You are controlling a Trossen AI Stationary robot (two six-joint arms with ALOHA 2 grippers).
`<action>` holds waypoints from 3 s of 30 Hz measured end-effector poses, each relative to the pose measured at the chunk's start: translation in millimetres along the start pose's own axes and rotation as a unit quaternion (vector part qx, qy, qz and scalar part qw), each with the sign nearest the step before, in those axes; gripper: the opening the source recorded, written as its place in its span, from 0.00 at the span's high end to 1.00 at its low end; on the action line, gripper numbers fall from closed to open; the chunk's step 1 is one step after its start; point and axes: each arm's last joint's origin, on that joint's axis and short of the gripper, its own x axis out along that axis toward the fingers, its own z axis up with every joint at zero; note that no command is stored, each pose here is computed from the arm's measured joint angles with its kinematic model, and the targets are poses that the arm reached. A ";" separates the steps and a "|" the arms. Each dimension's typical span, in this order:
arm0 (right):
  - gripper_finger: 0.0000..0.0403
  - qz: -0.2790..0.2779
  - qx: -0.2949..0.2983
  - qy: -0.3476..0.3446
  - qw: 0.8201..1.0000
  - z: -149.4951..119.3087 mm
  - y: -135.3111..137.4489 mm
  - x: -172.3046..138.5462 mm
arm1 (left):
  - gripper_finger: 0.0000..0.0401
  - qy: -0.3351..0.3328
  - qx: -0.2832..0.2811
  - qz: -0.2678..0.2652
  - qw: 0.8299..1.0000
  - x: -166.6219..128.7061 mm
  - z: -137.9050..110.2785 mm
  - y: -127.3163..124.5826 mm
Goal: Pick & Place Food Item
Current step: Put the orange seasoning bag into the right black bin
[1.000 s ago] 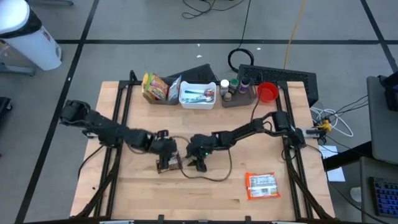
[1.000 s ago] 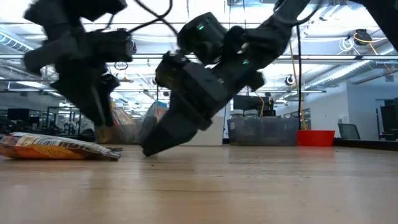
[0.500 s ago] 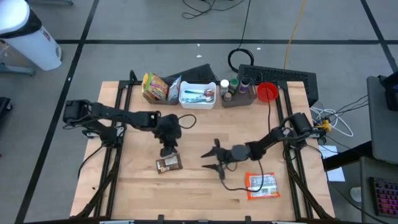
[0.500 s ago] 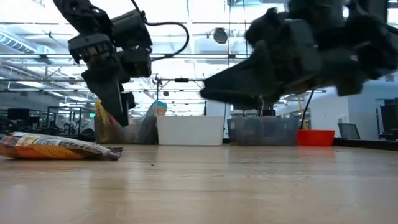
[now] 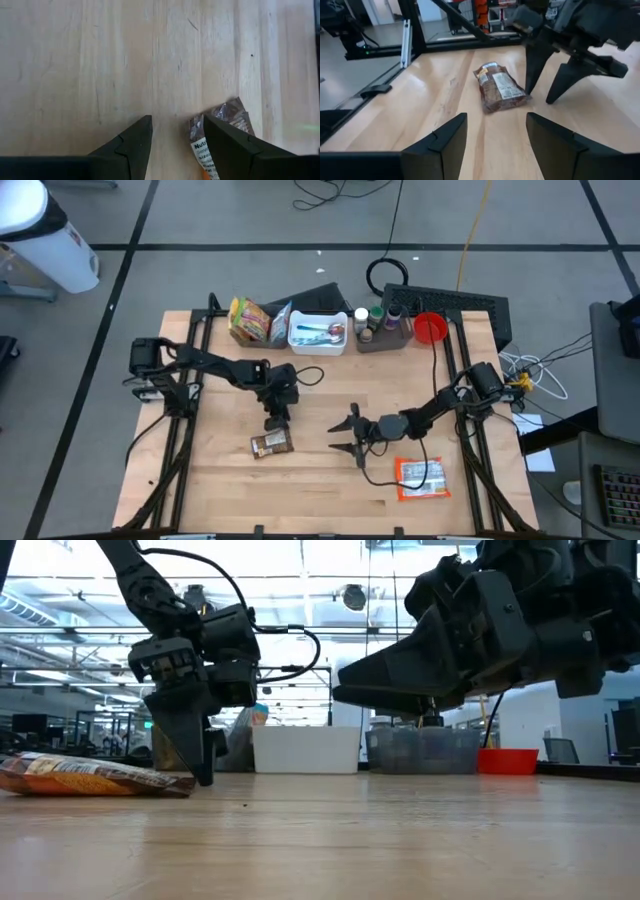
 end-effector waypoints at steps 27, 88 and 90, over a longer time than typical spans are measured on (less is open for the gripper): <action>0.51 -0.002 0.001 0.006 1.000 -1.0 -0.5 0.2 | 0.95 0.064 -0.013 -0.008 0.998 10.8 -13.4 -15.2; 0.51 -0.050 -0.063 -0.112 0.990 36.5 12.6 5.1 | 1.00 -0.226 0.288 0.086 0.926 -100.8 45.7 -132.8; 0.51 -0.052 -0.074 -0.119 0.989 41.4 16.5 7.3 | 1.00 -0.226 0.288 0.088 0.927 -100.8 45.7 -132.7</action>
